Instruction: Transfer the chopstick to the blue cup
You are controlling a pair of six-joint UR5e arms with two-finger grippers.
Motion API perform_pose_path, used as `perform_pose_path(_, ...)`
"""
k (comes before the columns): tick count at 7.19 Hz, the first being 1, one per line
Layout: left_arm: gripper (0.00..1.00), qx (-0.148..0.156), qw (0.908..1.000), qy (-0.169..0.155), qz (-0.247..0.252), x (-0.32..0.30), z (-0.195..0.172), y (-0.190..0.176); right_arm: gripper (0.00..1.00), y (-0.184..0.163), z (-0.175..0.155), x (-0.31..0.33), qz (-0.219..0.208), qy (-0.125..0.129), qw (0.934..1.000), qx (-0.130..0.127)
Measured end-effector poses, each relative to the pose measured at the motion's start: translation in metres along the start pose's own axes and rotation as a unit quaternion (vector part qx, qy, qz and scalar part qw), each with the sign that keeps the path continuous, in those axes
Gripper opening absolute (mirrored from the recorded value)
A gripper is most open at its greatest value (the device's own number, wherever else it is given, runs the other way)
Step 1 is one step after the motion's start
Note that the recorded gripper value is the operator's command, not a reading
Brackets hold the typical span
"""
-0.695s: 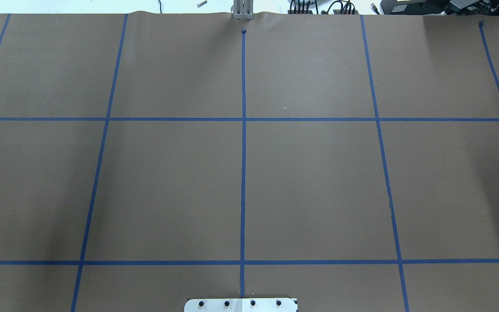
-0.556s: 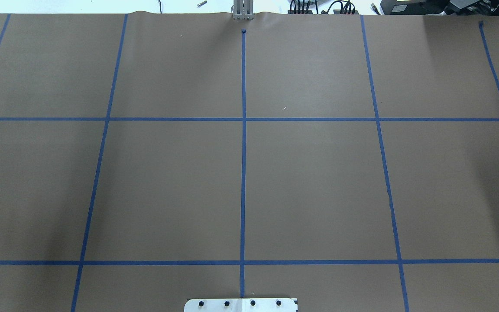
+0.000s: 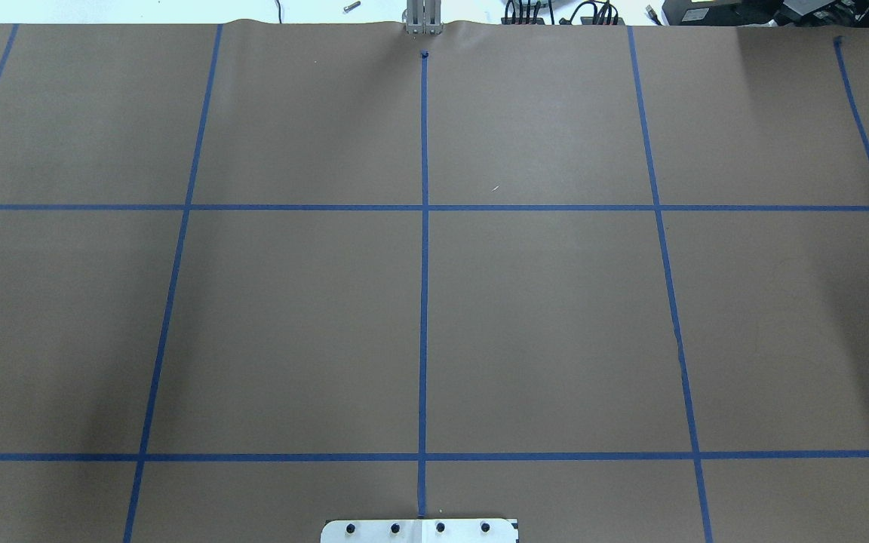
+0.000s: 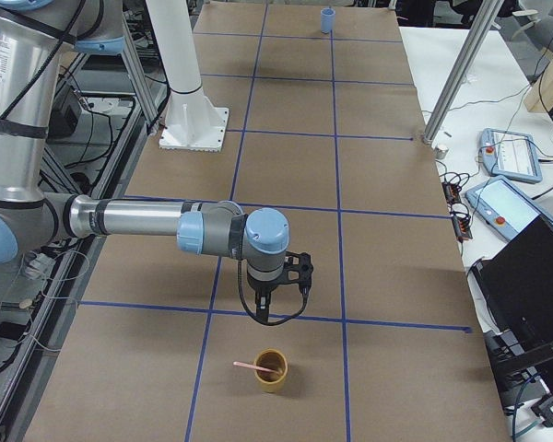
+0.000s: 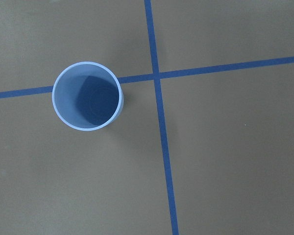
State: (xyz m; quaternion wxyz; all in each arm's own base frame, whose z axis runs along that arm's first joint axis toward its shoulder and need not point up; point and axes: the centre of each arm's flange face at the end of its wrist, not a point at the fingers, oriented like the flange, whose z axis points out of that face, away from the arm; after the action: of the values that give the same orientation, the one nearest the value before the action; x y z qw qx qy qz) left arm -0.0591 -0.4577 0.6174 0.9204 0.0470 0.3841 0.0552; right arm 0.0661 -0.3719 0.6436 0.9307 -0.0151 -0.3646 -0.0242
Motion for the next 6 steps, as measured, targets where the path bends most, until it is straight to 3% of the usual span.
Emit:
perform_pose_path(2, 0.99, 0.012, 0.9999, -0.002, 0.012, 0.009, -0.01, -0.009, 1.0, -0.003, -0.004, -0.003, -0.003, 0.001, 1.0, 0.005)
perform_pose_path(6, 0.99, 0.086, 0.993, -0.004, 0.081, 0.024, -0.029, -0.056, 1.0, -0.042, -0.047, -0.033, -0.04, -0.002, 0.9976, 0.056)
